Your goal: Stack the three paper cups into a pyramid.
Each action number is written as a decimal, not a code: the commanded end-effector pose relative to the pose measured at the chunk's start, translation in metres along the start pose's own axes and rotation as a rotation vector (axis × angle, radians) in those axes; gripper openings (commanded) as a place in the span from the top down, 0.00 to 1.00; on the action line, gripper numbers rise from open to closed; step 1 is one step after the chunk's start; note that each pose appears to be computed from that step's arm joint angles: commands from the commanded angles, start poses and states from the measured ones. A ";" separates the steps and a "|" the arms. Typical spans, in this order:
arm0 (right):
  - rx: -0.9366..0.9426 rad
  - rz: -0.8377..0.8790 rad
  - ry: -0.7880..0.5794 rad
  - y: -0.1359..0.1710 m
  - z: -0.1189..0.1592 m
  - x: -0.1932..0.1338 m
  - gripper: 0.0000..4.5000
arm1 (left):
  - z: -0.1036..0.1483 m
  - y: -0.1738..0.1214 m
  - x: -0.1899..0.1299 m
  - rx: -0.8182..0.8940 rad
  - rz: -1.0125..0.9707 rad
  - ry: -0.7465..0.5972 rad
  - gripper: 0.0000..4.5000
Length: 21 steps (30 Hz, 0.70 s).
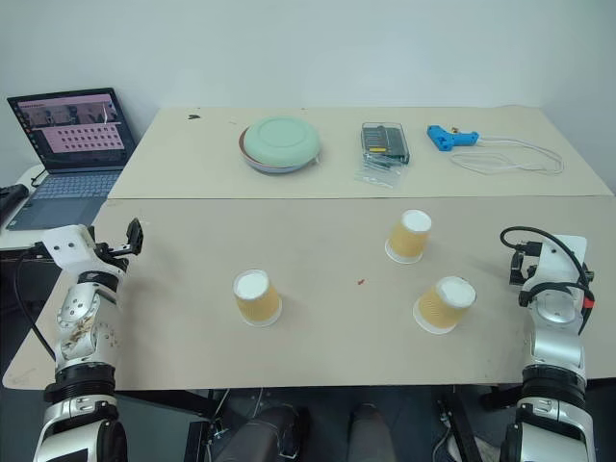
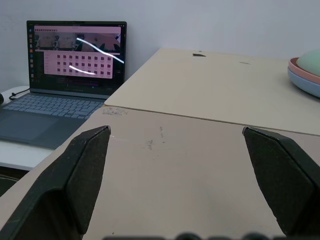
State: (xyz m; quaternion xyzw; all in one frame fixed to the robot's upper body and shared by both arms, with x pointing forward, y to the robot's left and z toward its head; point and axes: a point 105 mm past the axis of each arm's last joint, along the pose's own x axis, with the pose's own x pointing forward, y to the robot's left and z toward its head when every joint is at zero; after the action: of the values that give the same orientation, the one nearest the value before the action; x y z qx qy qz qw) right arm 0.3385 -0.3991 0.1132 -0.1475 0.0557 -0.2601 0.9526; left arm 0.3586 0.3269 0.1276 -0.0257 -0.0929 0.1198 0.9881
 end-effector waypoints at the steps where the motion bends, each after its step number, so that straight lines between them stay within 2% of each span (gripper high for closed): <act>1: 0.012 -0.030 -0.065 -0.008 0.015 -0.002 0.01 | 0.020 -0.005 0.009 -0.048 -0.043 -0.044 0.00; 4: 0.016 -0.046 -0.061 -0.014 0.011 -0.005 0.01 | 0.045 -0.028 0.014 -0.076 -0.208 -0.072 0.00; 5: 0.015 -0.051 -0.059 -0.017 0.010 -0.006 0.01 | 0.062 -0.048 0.008 -0.059 -0.357 -0.081 0.00; 7: 0.013 -0.056 -0.057 -0.019 0.010 -0.007 0.01 | 0.077 -0.073 -0.005 -0.045 -0.537 -0.074 0.00; 9: 0.006 -0.058 -0.061 -0.022 0.011 -0.007 0.01 | 0.102 -0.100 -0.029 -0.061 -0.744 -0.068 0.00; 13: 0.002 -0.061 -0.069 -0.026 0.016 -0.007 0.01 | 0.137 -0.131 -0.073 -0.051 -1.058 -0.032 0.00; 16: -0.008 -0.051 -0.079 -0.030 0.021 -0.006 0.01 | 0.143 -0.145 -0.100 0.042 -1.214 0.021 0.00; 21: -0.012 0.077 -0.100 -0.035 0.039 -0.003 0.01 | 0.124 -0.163 -0.132 0.195 -1.366 0.115 0.00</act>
State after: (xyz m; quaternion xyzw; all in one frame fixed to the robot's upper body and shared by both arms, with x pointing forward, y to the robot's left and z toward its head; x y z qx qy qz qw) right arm 0.3251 -0.4148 0.1294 -0.1617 0.0536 -0.2362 0.9567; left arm 0.2572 0.1492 0.2380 0.0962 -0.0271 -0.4996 0.8605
